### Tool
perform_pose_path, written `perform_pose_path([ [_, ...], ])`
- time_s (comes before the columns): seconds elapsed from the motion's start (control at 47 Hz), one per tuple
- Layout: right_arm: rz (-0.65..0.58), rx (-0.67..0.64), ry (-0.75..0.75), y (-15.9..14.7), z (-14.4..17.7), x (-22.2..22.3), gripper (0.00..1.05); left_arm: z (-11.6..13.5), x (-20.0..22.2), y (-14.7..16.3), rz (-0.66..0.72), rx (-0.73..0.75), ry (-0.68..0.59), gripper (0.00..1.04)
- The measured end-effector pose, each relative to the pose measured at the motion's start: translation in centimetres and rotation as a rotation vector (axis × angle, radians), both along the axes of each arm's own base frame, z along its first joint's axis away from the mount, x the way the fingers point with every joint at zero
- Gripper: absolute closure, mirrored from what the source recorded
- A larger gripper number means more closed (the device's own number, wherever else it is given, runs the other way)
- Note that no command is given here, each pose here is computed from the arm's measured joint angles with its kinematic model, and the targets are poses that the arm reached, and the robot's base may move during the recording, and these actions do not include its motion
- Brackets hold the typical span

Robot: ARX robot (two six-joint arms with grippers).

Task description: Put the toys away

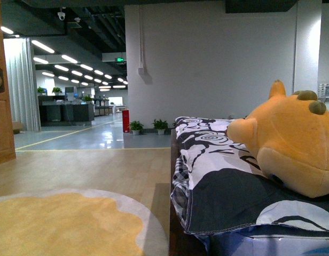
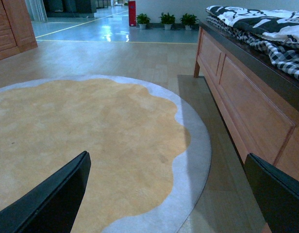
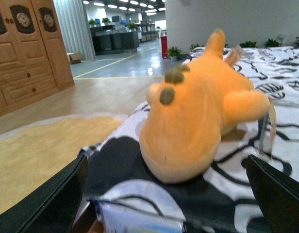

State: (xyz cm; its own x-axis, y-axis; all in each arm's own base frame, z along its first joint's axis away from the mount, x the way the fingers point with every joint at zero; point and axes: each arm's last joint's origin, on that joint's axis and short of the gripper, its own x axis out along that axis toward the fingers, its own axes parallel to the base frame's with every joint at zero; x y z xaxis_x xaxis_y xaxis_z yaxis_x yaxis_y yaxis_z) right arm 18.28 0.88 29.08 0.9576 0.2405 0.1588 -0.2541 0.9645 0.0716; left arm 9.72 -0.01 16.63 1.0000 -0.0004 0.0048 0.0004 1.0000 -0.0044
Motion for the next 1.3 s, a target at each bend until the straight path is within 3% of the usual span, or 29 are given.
perform_pose_path([
  [0.191, -0.069, -0.035, -0.039, 3.5, 3.6, 6.0, 0.06, 0.0, 0.0, 0.0, 0.0, 0.0, 0.0, 0.06],
  [0.574, -0.219, -0.083, 0.121, 4.4, 1.7, 13.5, 0.06, 0.0, 0.0, 0.0, 0.0, 0.0, 0.0, 0.06],
  [0.936, -0.278, -0.087, 0.206, 2.9, -1.6, 15.0, 0.06, 0.0, 0.0, 0.0, 0.0, 0.0, 0.0, 0.06],
  [1.297, -0.253, -0.074, 0.252, 3.1, -3.4, 14.8, 0.06, 0.0, 0.0, 0.0, 0.0, 0.0, 0.0, 0.06],
])
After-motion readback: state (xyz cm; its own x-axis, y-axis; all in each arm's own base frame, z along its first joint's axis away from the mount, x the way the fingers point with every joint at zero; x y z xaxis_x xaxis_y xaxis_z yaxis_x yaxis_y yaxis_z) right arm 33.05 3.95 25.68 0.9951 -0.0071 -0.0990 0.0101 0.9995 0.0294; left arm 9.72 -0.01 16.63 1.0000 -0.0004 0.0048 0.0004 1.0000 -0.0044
